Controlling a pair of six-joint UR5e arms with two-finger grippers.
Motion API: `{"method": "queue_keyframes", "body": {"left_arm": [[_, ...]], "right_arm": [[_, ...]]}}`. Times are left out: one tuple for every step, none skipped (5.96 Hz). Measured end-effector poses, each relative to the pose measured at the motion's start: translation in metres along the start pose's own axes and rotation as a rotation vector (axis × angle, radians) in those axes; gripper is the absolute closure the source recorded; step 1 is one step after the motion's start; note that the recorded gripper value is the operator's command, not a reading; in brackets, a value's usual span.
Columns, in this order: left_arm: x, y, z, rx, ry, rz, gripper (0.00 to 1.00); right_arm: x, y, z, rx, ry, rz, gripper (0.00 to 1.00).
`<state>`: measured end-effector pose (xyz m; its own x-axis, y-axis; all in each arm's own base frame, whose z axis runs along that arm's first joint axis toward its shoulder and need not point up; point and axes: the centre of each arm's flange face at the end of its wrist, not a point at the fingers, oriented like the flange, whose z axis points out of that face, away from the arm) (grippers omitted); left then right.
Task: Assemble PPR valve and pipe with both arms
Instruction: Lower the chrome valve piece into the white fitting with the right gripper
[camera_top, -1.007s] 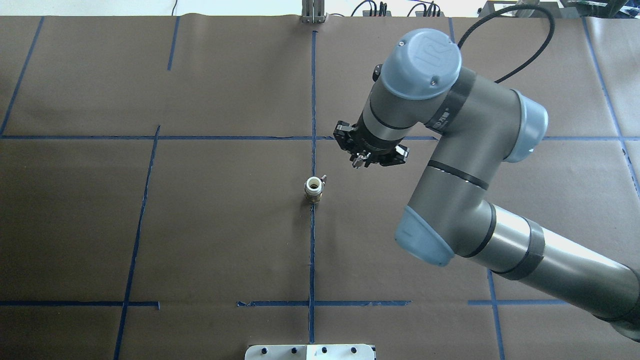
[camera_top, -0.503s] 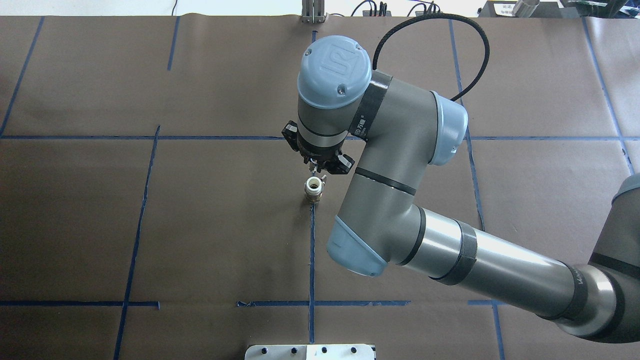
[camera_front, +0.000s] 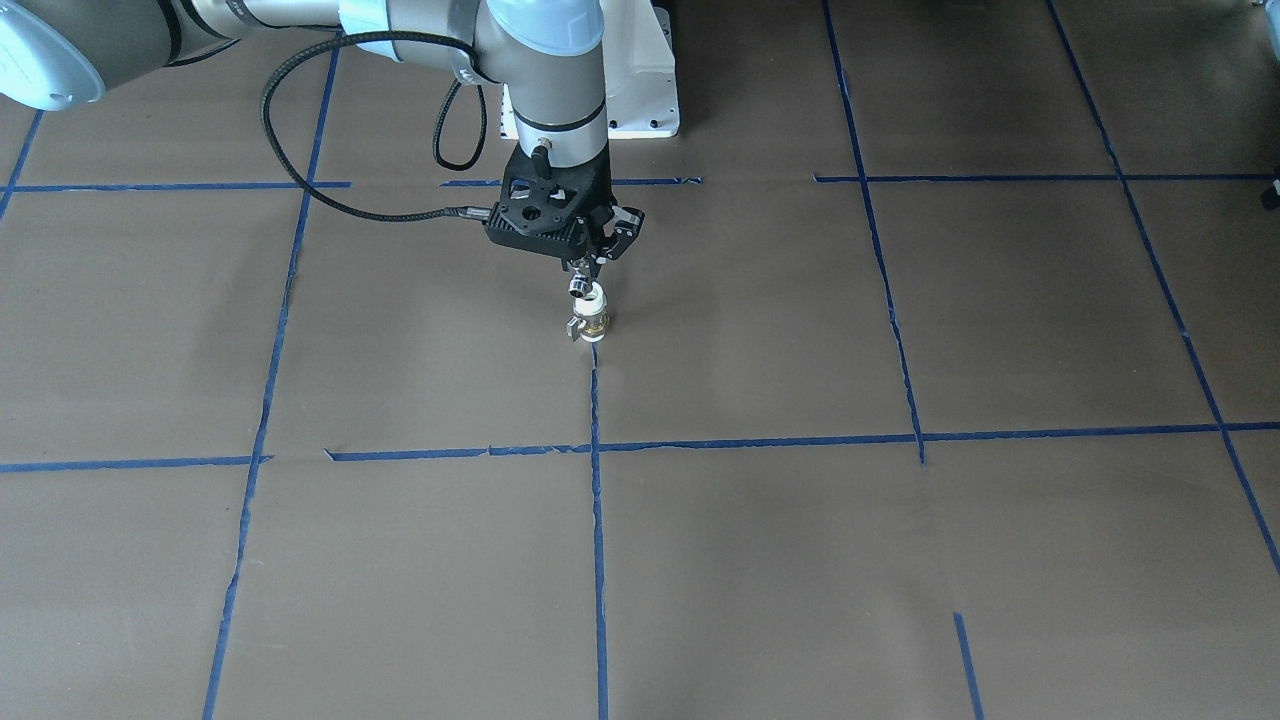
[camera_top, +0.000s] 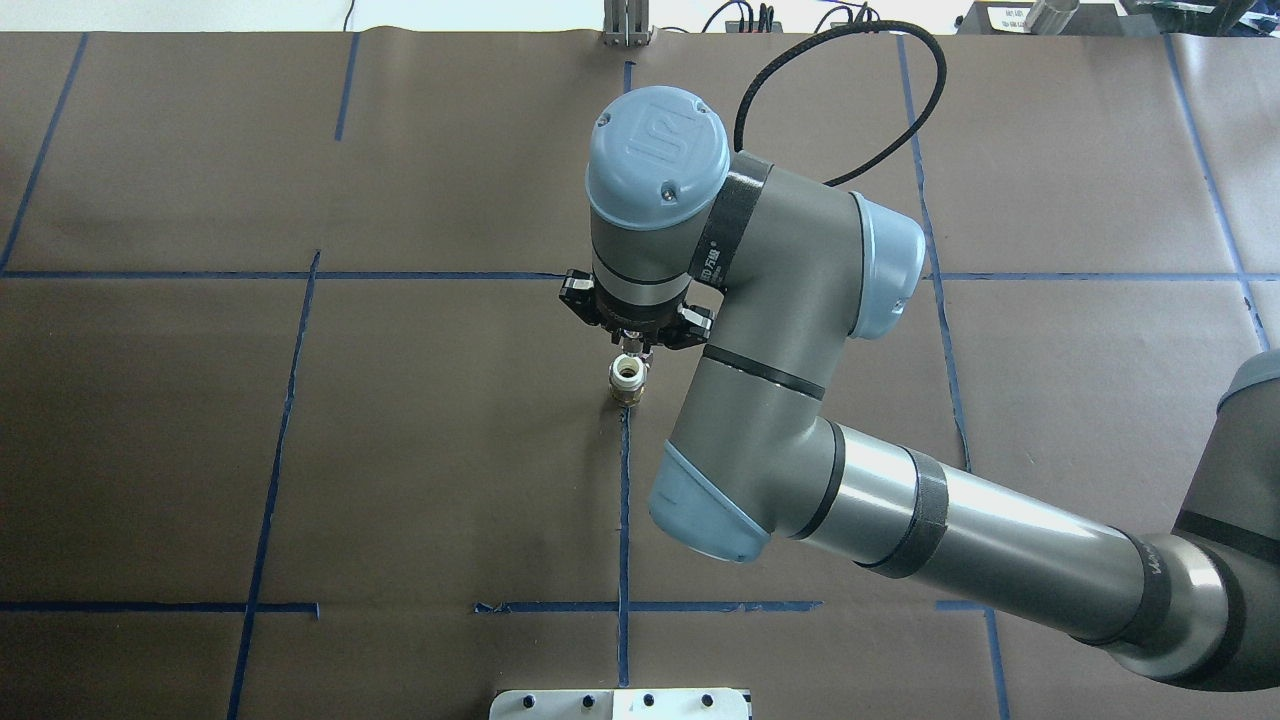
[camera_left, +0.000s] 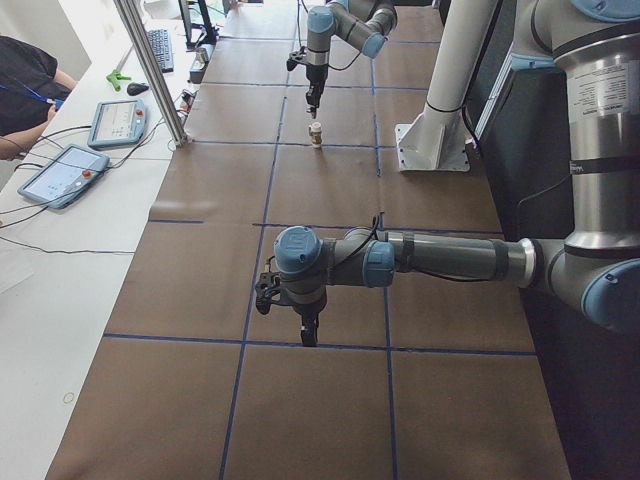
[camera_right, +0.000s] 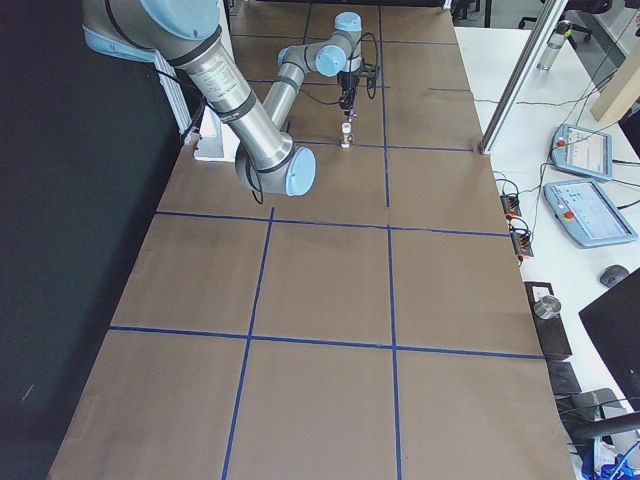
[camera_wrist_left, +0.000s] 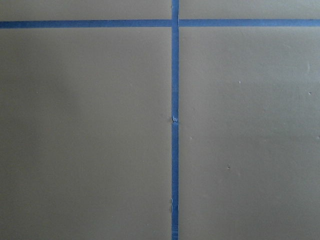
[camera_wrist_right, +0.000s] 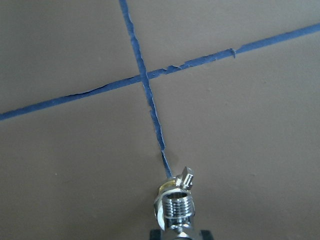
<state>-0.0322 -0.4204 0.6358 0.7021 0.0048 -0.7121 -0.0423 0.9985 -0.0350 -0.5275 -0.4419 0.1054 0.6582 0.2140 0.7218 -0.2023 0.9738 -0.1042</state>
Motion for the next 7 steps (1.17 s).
{"method": "queue_keyframes", "body": {"left_arm": [[0.000, -0.001, 0.000, 0.000, -0.001, 0.000, 0.00], [0.000, -0.001, 0.000, 0.001, -0.001, 0.001, 0.00], [0.001, -0.001, -0.001, 0.002, 0.000, 0.002, 0.00], [0.001, -0.001, -0.001, 0.003, 0.000, 0.003, 0.00], [0.002, -0.001, -0.002, 0.003, 0.001, 0.004, 0.00], [0.002, -0.001, -0.002, 0.004, 0.001, 0.004, 0.00], [0.002, -0.001, -0.001, 0.003, 0.001, 0.003, 0.00]], "right_arm": [[-0.001, 0.000, -0.001, -0.002, 0.001, -0.135, 1.00], [-0.001, 0.001, 0.000, 0.000, 0.004, -0.260, 1.00], [-0.001, 0.004, 0.004, 0.008, 0.011, -0.338, 1.00], [-0.002, 0.009, 0.008, 0.015, 0.017, -0.371, 1.00], [-0.005, 0.015, 0.011, 0.013, 0.019, -0.386, 1.00], [-0.007, 0.020, 0.014, 0.014, 0.022, -0.394, 1.00], [-0.008, 0.023, 0.016, 0.017, 0.026, -0.398, 1.00]]}}
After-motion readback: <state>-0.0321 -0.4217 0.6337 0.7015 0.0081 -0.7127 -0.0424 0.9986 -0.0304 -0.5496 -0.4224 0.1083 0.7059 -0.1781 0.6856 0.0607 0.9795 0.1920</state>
